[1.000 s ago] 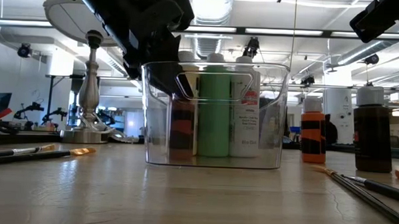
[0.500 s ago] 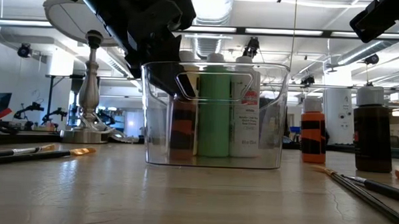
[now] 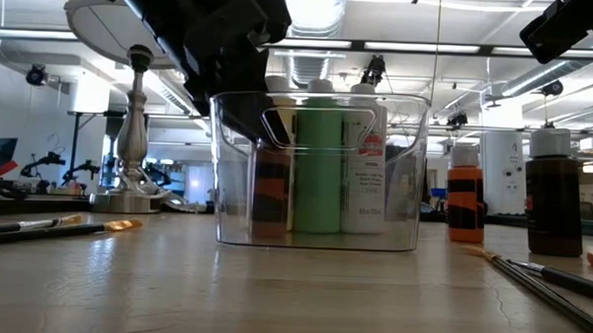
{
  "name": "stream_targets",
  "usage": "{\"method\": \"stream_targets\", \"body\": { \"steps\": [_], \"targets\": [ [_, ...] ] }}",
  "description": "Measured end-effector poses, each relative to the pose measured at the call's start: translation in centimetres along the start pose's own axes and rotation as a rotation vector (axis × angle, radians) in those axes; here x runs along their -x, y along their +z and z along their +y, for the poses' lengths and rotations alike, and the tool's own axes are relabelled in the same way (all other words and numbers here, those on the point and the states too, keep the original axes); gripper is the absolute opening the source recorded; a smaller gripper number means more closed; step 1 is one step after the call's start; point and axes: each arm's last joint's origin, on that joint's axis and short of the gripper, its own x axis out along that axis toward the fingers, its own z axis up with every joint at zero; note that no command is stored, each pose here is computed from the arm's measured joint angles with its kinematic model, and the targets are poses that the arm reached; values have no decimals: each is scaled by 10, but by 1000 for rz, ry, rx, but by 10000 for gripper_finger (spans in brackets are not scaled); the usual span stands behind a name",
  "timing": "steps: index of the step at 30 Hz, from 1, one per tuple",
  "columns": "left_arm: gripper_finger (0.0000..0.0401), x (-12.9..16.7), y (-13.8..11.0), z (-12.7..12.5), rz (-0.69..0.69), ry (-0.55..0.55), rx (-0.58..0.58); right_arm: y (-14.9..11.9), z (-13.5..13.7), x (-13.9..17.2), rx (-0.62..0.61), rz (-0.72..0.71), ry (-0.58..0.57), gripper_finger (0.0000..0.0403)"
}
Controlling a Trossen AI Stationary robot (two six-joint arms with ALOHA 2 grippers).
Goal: Pick & Place Paint Supplies
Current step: Put the brown paint bottle into the transparent bin, then put the pink paint bottle into the transparent bin
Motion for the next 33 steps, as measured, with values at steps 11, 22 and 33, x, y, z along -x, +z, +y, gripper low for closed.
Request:
{"method": "stream_targets", "body": {
  "steps": [11,22,33],
  "targets": [
    [195,18,19,-1,75,5,-40,0,0,0,0,0,0,8],
    [195,45,49,-1,139,31,-79,0,0,0,0,0,0,8],
    [194,91,75,-19,135,10,-164,0,0,0,0,0,0,8]
  ]
}}
